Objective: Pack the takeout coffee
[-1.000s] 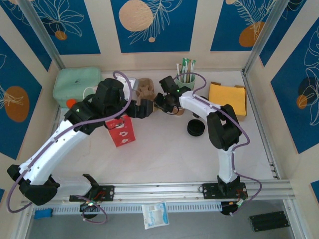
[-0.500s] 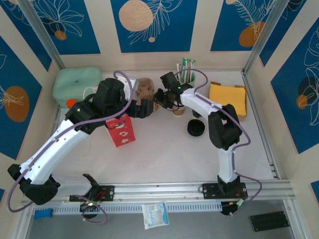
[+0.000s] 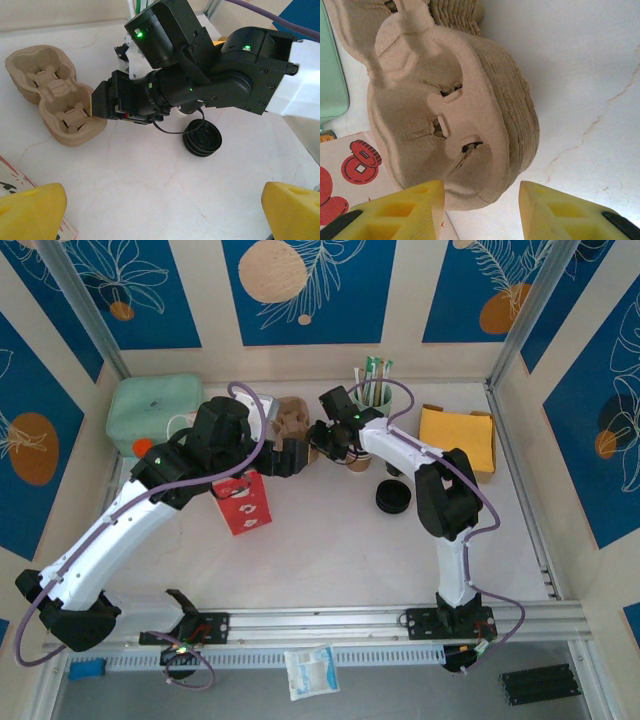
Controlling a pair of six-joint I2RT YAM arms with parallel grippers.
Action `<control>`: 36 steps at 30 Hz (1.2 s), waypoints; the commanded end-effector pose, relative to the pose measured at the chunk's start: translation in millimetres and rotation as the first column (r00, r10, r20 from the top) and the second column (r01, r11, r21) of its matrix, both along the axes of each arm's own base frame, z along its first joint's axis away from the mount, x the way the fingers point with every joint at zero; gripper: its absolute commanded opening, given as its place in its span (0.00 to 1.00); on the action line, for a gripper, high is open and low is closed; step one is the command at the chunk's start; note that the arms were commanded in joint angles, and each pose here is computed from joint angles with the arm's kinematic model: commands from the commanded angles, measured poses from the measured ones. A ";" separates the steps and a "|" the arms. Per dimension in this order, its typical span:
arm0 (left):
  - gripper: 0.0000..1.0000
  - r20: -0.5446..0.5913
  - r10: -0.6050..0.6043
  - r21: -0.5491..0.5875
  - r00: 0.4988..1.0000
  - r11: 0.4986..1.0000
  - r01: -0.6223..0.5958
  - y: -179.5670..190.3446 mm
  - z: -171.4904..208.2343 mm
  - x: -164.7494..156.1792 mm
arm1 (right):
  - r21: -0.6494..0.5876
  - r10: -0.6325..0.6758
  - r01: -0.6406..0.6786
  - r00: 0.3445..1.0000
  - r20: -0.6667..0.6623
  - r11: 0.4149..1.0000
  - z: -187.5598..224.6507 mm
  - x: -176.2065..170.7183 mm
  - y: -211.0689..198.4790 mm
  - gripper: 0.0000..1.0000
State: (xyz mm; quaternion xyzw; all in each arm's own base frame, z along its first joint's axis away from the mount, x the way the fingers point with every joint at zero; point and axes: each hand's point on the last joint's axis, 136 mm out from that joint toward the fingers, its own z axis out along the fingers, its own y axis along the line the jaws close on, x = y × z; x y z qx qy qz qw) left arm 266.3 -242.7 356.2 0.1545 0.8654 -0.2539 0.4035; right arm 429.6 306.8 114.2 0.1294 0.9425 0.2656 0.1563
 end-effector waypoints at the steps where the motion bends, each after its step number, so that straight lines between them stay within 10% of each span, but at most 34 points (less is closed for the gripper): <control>1: 0.99 0.004 -0.006 -0.010 1.000 1.000 0.006 -1.4 1.1 3.7 | -0.018 0.010 -0.010 1.000 0.000 1.000 2.5 -1.4 -1.4 0.44; 25: 0.99 0.005 0.002 -0.014 1.000 1.000 -0.002 -0.5 1.7 4.8 | 0.037 0.026 -0.026 1.000 -0.006 0.999 1.2 14.3 11.6 0.31; 36: 1.00 0.000 0.007 -0.022 1.000 1.000 -0.007 -0.3 2.2 5.0 | 0.101 0.006 -0.002 0.999 -0.032 0.995 -2.5 16.4 5.9 0.00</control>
